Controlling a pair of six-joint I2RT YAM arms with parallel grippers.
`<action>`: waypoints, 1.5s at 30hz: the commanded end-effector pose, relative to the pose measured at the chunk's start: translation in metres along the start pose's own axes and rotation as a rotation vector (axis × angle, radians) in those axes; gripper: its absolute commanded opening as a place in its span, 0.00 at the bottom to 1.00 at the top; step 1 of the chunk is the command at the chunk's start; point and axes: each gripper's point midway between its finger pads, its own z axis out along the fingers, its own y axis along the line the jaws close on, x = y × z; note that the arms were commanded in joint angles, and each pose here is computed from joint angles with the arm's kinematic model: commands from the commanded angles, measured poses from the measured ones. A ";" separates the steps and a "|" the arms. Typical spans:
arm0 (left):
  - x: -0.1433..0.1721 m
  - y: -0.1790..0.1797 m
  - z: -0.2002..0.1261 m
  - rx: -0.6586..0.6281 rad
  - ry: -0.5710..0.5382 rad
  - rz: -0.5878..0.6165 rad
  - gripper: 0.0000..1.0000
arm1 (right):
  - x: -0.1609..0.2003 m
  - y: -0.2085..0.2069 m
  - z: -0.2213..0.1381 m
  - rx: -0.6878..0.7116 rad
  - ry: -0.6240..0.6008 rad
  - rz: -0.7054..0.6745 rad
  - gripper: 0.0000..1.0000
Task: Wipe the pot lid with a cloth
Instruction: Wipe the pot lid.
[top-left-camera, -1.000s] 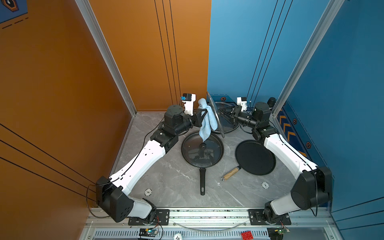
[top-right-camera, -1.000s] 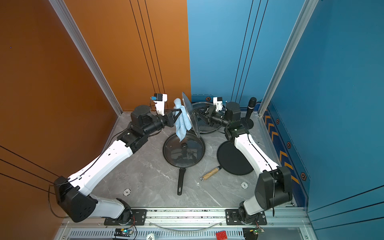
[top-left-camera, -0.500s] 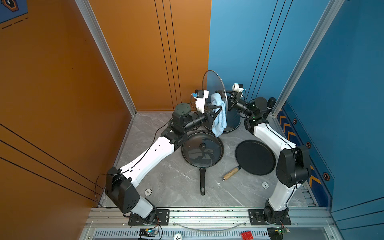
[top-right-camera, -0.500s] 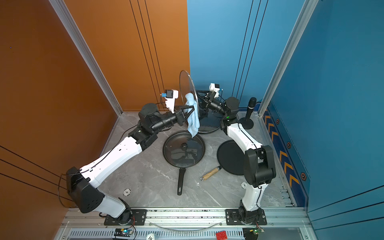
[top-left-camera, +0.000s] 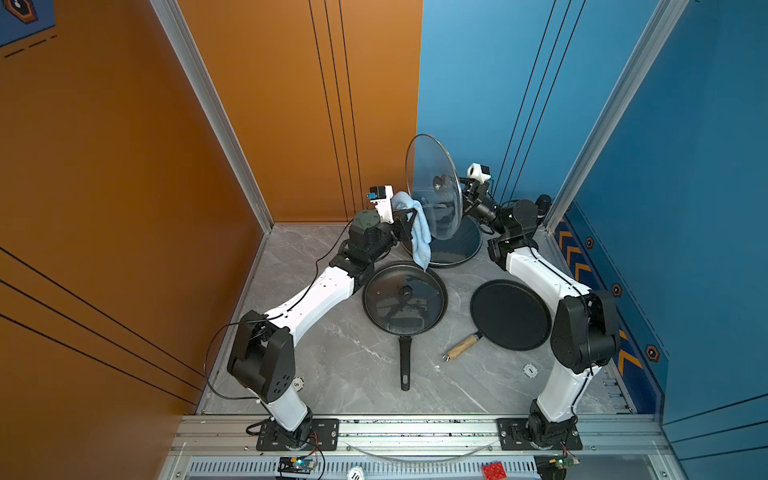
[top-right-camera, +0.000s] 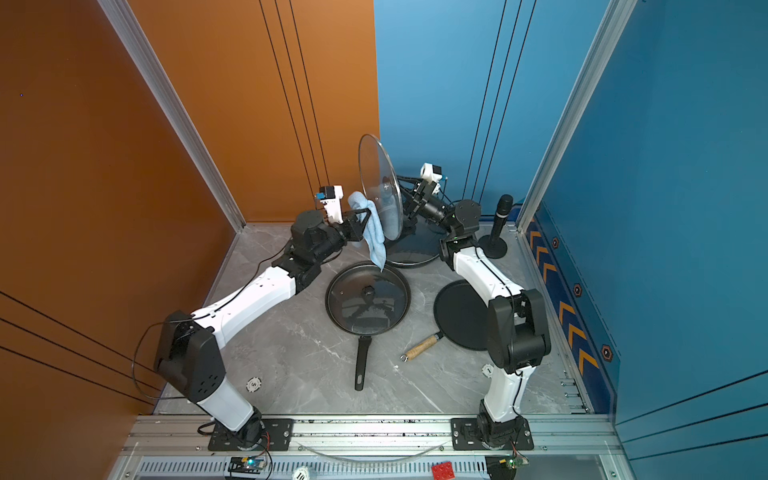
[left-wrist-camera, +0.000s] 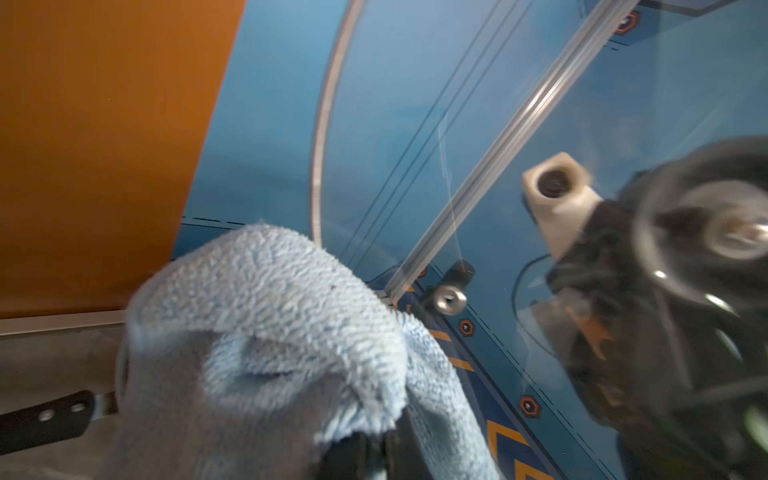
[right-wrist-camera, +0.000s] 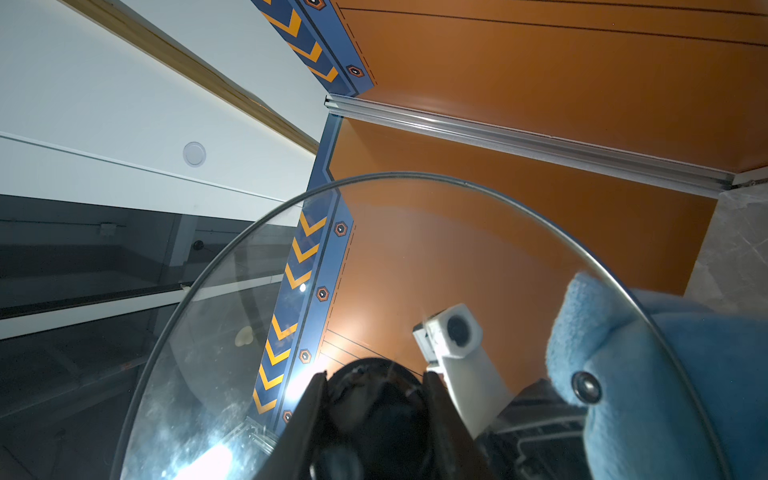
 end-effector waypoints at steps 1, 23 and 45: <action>-0.009 0.031 -0.003 -0.122 -0.019 -0.009 0.00 | 0.019 0.061 0.001 -0.146 0.009 -0.120 0.07; -0.033 -0.150 -0.040 0.352 0.026 0.231 0.00 | 0.001 0.001 0.013 -0.002 0.073 -0.114 0.06; -0.019 -0.029 0.009 -0.108 -0.025 0.171 0.00 | 0.002 0.051 -0.030 -0.096 0.010 -0.146 0.06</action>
